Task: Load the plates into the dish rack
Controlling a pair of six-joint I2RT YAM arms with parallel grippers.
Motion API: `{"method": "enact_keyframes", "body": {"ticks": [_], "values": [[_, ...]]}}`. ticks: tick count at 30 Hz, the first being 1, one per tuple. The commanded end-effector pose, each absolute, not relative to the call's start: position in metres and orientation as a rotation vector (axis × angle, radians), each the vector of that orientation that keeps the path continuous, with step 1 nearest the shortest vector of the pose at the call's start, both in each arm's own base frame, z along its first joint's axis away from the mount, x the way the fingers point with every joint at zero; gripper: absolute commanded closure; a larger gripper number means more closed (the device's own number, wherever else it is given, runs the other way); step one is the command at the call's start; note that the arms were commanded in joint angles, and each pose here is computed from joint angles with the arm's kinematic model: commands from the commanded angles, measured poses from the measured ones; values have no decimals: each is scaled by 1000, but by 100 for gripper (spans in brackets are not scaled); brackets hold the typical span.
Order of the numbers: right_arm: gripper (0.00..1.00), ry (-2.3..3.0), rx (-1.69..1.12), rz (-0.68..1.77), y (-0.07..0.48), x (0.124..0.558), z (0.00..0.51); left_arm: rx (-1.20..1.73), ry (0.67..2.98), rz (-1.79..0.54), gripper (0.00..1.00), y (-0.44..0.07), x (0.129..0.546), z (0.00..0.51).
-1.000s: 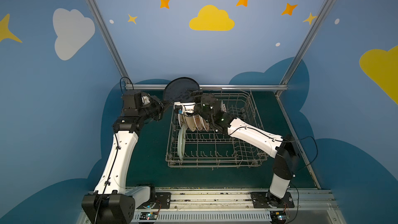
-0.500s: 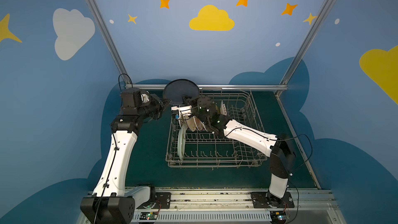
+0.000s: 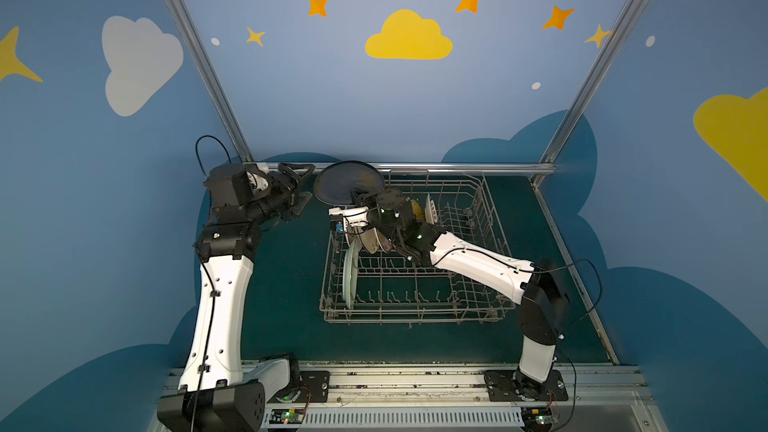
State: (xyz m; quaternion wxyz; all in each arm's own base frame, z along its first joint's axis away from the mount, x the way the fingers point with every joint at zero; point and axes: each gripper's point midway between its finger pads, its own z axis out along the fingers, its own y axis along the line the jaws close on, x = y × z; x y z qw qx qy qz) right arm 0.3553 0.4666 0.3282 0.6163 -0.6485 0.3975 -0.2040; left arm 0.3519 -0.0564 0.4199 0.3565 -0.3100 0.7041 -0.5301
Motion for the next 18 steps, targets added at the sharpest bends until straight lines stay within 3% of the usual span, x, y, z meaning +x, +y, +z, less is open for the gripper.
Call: {"method": "enact_keyframes", "body": {"ticks": [1, 10, 14, 18], "values": [[100, 934, -1208, -410, 444, 347, 433, -611, 1716, -1367, 2, -55, 334, 468], [100, 1152, -1070, -213, 410, 329, 461, -288, 1690, -1290, 0, -74, 293, 483], [100, 1350, -917, -60, 380, 317, 479, -158, 1750, -1117, 0, -83, 279, 461], [100, 1478, -824, 122, 350, 293, 483, -37, 1790, -1112, 0, -100, 272, 437]]}}
